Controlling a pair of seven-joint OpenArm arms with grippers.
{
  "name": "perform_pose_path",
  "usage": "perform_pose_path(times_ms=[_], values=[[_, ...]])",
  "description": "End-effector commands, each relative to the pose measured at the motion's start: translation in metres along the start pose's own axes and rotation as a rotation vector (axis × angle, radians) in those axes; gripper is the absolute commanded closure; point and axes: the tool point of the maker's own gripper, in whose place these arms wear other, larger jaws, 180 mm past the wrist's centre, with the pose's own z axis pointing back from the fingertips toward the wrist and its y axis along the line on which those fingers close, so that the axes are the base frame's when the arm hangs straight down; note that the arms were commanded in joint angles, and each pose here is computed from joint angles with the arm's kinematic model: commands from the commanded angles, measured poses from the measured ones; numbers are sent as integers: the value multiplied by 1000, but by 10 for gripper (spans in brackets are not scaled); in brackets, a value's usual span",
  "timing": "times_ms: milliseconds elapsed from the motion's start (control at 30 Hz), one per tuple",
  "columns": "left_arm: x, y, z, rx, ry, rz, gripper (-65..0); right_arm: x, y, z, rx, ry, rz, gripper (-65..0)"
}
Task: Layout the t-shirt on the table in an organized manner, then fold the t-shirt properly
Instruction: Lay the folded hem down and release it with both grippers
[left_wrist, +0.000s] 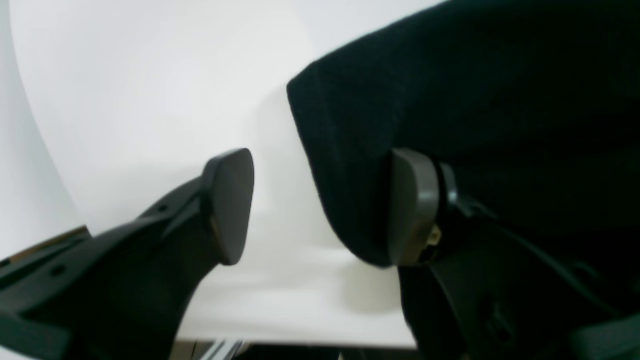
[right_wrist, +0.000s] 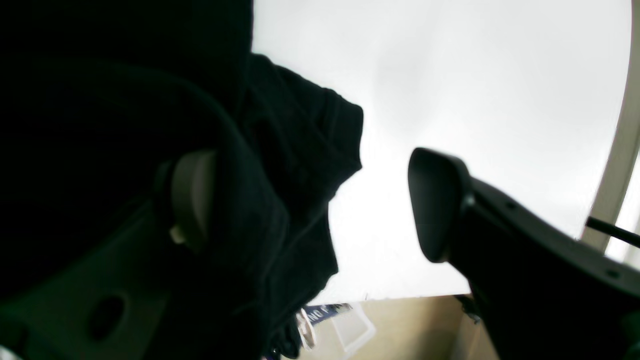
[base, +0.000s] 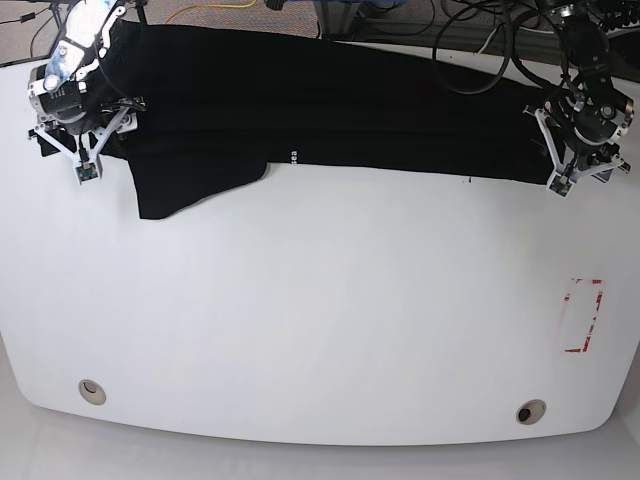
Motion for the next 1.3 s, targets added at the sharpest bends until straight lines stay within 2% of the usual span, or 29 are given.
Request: perform_pose_path(times_ms=[0,167,333,733,1100,1200,1267], values=[[13,17,13,63,-35,-11,-379,1,-1,5,0,9,-5,-504],[19,21,19,82,-52,-19,-379,-19,3,6,18,81,-13,-503],[26,22,19,87,-67,-13,-379,-23,18,6,83,67,-17,-503],[34,18,18,79,-90,5,-379,14,57,14,311,-126,-89,-503],[40,20,19,82,-105,11,-379,33,62,25,396,-223,-108,-501],[46,8,17,36,-142,45,-379,39,63,27,405,-246,-114,-499],[52,0,17,1,-173,69,-379,39,60,27,400,-250,-121,-472]])
